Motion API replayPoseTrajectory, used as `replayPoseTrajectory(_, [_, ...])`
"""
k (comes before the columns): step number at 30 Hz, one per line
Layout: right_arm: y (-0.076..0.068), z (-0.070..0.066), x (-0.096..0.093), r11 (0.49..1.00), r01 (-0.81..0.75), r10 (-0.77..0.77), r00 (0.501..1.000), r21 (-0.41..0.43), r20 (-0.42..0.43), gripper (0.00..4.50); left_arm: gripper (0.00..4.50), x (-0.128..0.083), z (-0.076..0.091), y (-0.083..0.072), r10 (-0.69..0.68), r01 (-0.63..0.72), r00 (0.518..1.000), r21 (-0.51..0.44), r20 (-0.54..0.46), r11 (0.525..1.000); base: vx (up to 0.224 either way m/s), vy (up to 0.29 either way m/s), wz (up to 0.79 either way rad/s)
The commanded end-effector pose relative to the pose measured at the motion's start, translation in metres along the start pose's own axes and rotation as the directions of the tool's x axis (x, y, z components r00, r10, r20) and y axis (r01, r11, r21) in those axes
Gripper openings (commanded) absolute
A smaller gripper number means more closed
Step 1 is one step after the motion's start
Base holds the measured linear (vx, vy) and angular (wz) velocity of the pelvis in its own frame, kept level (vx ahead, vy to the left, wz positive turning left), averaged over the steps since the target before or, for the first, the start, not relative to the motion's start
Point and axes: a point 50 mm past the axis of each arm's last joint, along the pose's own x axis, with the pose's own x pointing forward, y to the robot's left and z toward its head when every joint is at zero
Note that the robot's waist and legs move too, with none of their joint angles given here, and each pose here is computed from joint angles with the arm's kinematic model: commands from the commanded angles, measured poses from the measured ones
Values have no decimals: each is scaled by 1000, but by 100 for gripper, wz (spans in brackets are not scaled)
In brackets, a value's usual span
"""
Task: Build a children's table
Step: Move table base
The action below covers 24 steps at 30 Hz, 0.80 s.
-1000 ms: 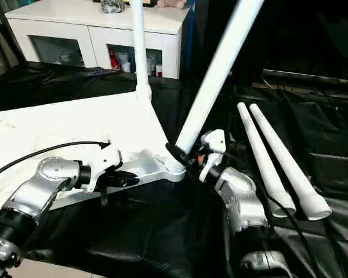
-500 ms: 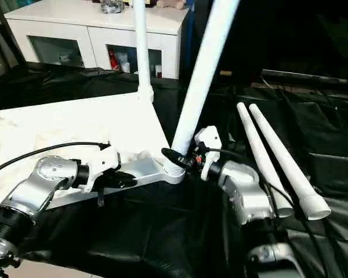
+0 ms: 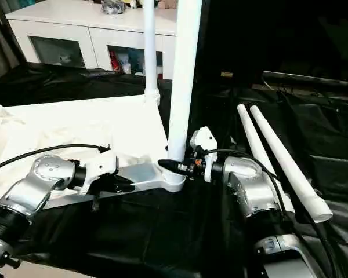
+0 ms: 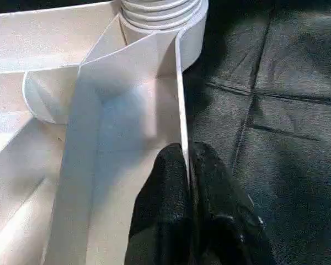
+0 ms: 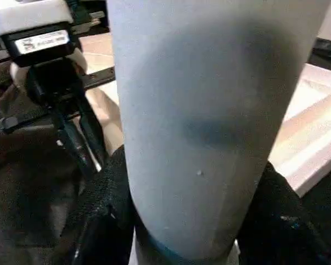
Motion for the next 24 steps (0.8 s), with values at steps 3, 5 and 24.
replayPoseTrajectory(3, [21, -49, -1, 983, -86, 112, 981, 160, -161, 189, 0, 5, 12, -4, -80, 78, 996, 73, 34, 994, 0, 0, 0])
replayPoseTrajectory(5, [23, -51, -2, 981, -103, 131, 977, 166, -167, 189, 0, 4, 12, -4, -91, 88, 995, 74, 35, 993, 0, 0, 0])
replayPoseTrajectory(24, [-25, -61, 6, 812, 572, -524, 803, 117, -284, 188, 0, 12, 19, 27, 177, -173, 984, -121, 22, 978, -18, 5, -3])
